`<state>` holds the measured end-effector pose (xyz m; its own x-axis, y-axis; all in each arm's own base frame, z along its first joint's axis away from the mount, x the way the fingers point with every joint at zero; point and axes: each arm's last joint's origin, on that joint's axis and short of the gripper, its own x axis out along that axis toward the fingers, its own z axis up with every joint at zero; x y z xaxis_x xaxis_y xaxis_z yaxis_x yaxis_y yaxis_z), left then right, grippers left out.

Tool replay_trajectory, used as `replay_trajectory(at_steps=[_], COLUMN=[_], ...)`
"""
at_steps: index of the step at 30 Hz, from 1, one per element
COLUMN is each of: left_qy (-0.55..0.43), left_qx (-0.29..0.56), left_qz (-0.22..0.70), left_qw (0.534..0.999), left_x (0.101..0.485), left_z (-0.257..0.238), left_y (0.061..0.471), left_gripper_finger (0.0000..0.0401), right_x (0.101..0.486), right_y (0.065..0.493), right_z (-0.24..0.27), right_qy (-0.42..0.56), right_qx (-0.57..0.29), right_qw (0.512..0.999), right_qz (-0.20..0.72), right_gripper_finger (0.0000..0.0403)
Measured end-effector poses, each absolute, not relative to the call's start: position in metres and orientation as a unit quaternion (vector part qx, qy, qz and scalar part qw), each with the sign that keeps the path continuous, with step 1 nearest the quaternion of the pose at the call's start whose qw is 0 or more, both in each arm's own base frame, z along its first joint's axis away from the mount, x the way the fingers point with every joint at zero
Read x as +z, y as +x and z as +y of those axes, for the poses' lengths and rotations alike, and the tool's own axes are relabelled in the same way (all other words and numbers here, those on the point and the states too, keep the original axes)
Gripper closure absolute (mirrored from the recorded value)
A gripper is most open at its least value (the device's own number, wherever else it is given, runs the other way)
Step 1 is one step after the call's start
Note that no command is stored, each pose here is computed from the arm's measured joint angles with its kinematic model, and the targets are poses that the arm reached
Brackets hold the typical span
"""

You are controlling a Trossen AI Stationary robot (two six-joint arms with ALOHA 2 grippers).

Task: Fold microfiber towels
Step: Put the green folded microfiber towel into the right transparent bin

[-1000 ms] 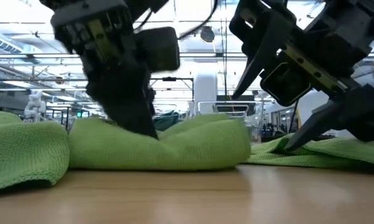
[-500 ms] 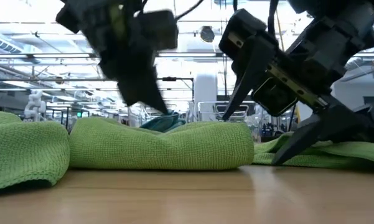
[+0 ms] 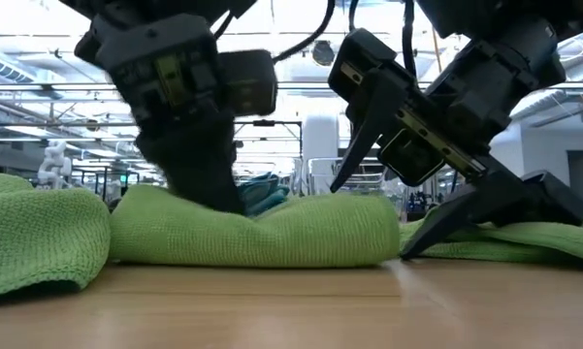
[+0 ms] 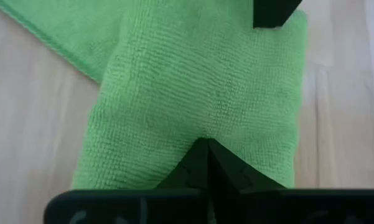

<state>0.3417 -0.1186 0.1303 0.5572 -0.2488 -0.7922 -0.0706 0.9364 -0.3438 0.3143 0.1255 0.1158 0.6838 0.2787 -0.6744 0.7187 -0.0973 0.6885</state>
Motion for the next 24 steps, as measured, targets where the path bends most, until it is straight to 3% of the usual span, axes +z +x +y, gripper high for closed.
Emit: replay_trajectory(at_steps=[12, 24], left_qy=[-0.161, -0.174], left_qx=[-0.048, -0.054], left_qz=[0.456, 0.455], left_qw=[0.874, 0.872], left_x=[0.118, 0.109], left_z=[-0.120, -0.122], left_y=[0.348, 0.351], left_gripper_finger=[0.0392, 0.0389], right_x=[0.111, 0.108], right_y=[0.318, 0.358], right_z=[0.126, 0.139], right_qy=[0.711, 0.693], right_qx=[-0.183, -0.136], right_qw=[0.578, 0.587], right_qz=[0.356, 0.396], right_gripper_finger=[0.0153, 0.0154])
